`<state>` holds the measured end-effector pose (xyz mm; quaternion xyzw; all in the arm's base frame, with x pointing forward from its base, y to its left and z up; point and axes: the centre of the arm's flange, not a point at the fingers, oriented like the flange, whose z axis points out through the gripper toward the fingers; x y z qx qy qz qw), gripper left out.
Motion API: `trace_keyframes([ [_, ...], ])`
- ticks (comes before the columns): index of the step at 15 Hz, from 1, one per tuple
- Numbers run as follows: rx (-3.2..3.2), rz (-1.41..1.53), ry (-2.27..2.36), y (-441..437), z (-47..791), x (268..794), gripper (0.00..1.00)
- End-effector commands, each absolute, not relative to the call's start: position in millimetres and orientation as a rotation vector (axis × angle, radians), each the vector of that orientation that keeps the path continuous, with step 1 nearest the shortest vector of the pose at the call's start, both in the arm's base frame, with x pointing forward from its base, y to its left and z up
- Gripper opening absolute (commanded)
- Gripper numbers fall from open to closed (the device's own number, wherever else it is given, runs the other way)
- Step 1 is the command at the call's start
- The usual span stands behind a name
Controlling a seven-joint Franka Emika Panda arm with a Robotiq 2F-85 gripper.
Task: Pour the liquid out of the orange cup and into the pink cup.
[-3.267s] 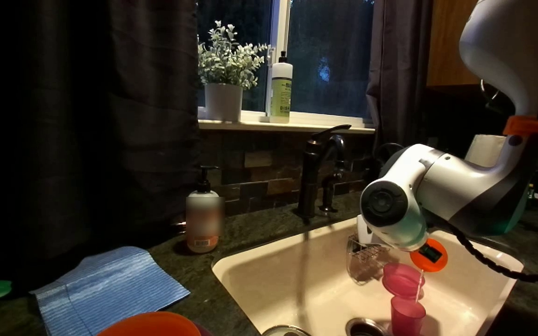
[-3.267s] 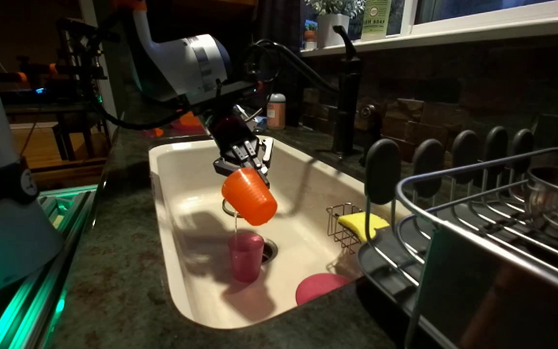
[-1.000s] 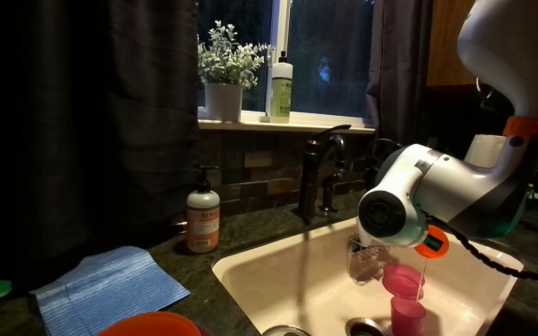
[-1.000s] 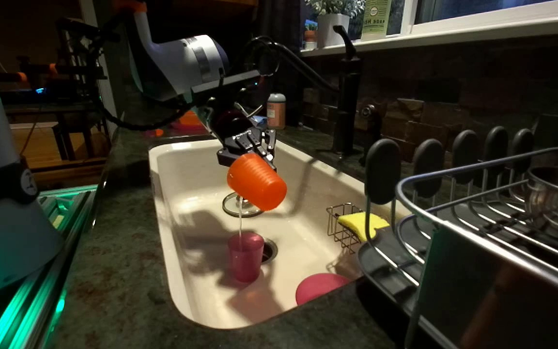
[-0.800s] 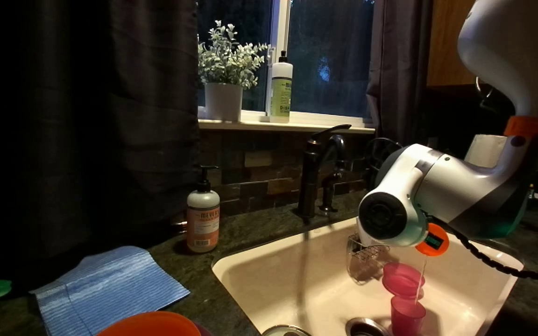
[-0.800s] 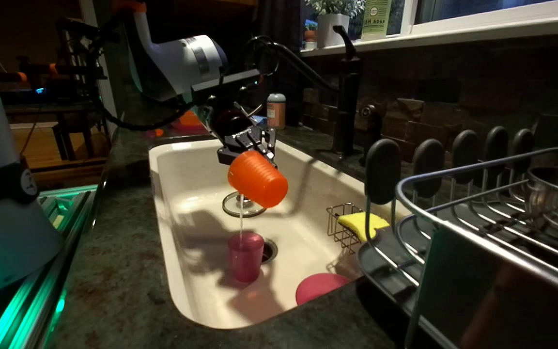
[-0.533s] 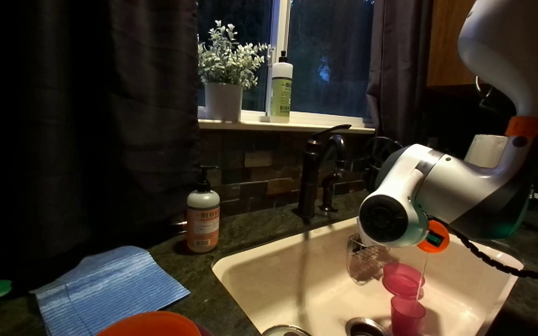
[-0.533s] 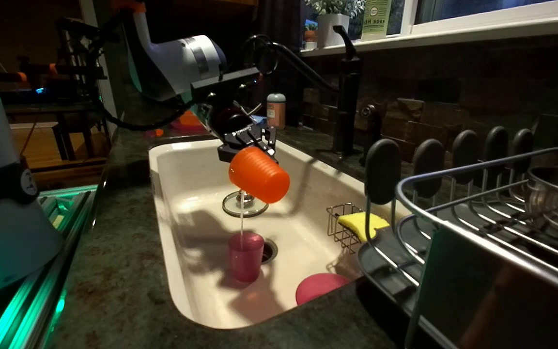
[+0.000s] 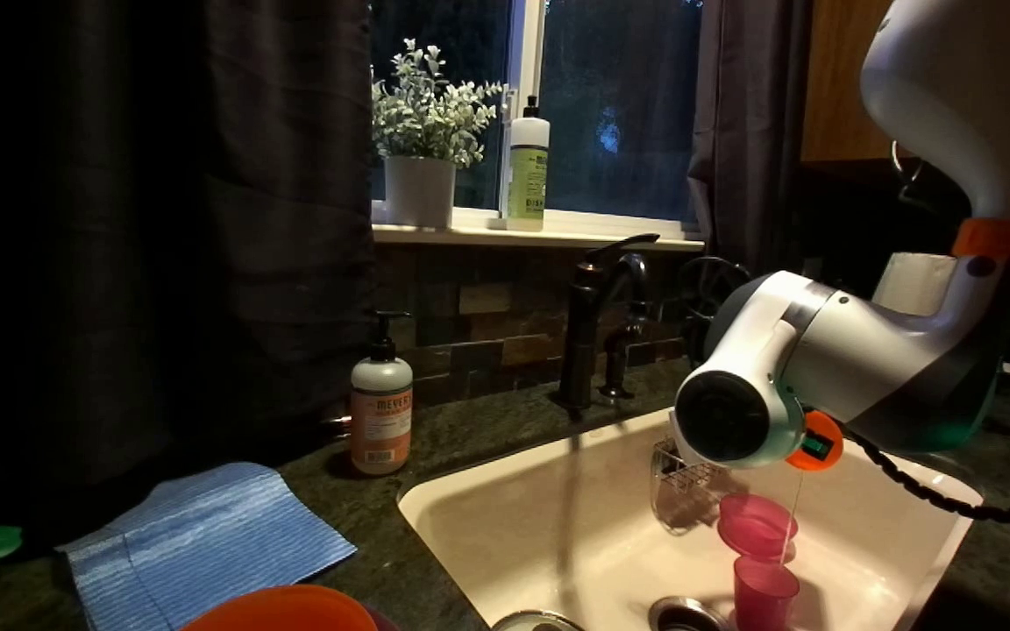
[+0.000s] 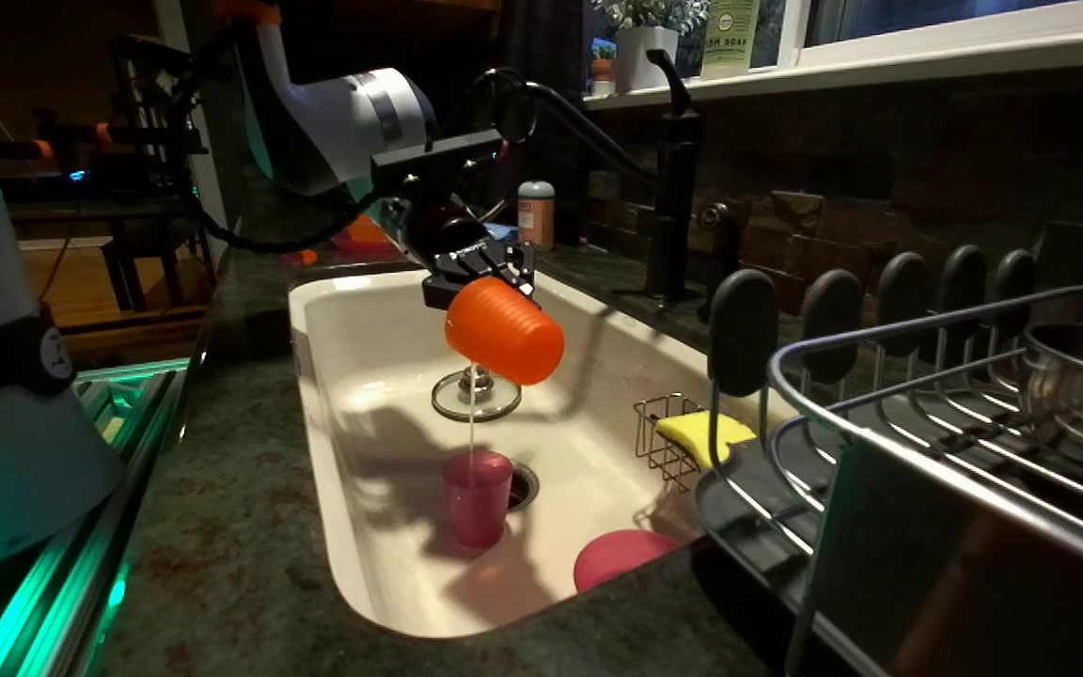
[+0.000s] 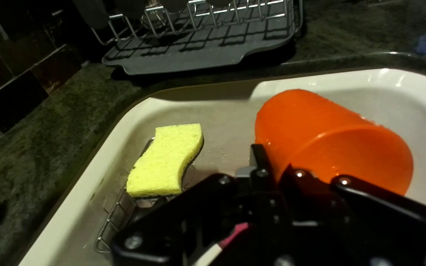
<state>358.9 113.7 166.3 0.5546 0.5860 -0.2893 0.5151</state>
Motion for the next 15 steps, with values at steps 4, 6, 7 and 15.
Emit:
trace_keyframes([
  [4,1.254,-0.704,1.424,118.3,166.4,356.3,0.01],
  [6,1.253,-0.700,1.429,119.2,166.4,356.4,0.01],
  [7,1.251,-0.700,1.429,119.7,166.5,356.5,0.01],
  [15,1.268,-0.693,1.444,120.7,165.3,358.8,0.01],
])
